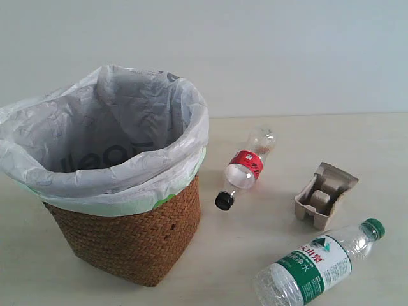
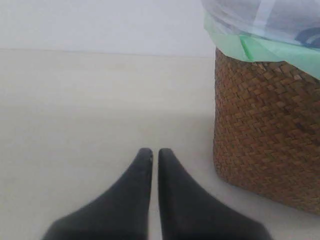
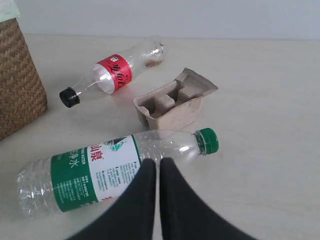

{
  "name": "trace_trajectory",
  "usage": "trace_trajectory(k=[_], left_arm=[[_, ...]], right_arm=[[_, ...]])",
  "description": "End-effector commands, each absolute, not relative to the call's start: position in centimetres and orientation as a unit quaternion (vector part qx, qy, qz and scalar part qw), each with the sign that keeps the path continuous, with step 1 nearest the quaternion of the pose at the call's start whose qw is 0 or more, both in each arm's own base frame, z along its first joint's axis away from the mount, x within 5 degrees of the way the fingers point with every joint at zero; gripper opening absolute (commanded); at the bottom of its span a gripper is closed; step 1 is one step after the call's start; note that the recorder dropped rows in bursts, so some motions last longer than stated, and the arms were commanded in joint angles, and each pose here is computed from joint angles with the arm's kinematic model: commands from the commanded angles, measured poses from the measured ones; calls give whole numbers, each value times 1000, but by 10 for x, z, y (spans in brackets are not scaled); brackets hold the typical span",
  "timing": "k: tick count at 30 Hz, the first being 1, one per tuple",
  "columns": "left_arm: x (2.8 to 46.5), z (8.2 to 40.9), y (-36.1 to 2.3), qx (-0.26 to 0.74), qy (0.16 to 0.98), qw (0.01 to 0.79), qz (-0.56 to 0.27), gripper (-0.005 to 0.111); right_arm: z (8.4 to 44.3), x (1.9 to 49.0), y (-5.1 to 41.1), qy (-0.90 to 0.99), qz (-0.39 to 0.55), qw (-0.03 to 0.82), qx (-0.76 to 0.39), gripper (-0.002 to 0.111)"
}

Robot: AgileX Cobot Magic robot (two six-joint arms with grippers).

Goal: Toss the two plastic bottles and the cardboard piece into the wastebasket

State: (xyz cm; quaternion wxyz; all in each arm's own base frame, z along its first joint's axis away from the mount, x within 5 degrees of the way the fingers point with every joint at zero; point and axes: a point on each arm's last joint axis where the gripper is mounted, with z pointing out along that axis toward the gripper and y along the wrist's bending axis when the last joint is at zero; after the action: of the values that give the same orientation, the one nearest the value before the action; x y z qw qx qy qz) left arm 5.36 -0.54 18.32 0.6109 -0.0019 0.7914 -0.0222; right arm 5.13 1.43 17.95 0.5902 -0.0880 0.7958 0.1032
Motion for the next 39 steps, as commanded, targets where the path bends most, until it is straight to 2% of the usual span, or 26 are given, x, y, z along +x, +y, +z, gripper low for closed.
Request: trace_trajectory(k=[1,27,28,33,36,39], left_arm=[[54,182,-5,0,792,610,-19,4],[54,182,-5,0,792,610,-19,4],[54,182,-5,0,792,610,-19,4],[54,182,-5,0,792,610,-19,4],[54,182,-5,0,792,610,-19,4],[54,182,-5,0,792,610,-19,4]], right_arm=[[181,51,14,792,99,595,-89,0],[181,51,14,792,99,595,-89,0],[180,51,15,795,116,591,-73,0],[182,47,26,774,360,494,165,0],[183,47,26,771,370,488,174,0],[192,50,24,735,384,528,181,0]])
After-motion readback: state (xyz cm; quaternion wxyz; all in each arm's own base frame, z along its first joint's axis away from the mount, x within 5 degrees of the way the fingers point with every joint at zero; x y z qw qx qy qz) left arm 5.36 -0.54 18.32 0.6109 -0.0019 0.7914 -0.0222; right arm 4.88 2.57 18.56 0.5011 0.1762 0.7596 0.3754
